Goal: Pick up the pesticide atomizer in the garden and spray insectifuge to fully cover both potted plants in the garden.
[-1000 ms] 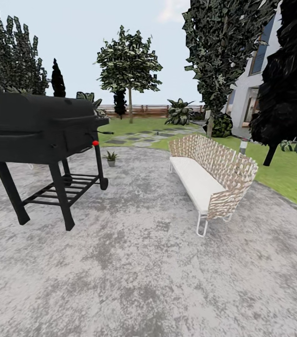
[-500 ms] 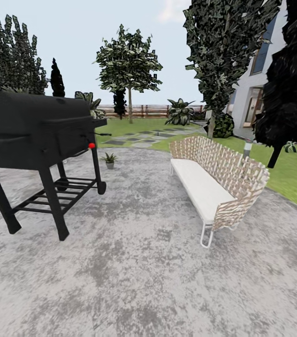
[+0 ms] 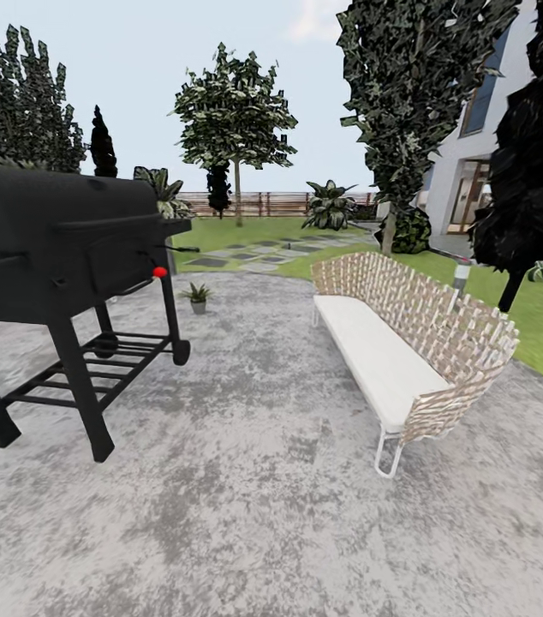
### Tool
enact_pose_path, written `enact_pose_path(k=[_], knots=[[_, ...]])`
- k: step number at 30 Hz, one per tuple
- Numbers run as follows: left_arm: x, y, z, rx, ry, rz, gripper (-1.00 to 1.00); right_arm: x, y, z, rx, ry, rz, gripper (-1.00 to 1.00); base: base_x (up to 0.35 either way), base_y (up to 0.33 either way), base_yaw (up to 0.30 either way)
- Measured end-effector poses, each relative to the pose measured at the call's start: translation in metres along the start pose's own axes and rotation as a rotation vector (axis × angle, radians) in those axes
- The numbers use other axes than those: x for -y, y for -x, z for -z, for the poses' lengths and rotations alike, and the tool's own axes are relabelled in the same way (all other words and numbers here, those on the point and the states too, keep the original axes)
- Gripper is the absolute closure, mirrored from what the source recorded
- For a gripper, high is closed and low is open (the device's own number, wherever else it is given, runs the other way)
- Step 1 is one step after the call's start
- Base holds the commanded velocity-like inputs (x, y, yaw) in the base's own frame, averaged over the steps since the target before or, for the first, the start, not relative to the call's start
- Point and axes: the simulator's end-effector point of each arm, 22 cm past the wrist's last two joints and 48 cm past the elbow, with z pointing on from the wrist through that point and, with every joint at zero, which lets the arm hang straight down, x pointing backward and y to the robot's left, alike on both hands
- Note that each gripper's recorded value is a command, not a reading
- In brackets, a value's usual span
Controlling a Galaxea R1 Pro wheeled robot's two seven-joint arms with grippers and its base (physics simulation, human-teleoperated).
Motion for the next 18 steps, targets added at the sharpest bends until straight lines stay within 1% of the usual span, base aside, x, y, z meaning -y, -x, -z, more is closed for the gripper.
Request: enact_pose_path(k=[18], knots=[[-0.0007,-0.0002,0.0001,0.0,0.001,0.002,-1.0,0.0001,-0.0005,0.0001,-0.001,0.0,0.0,-1.0,0.338,0.0,0.0]])
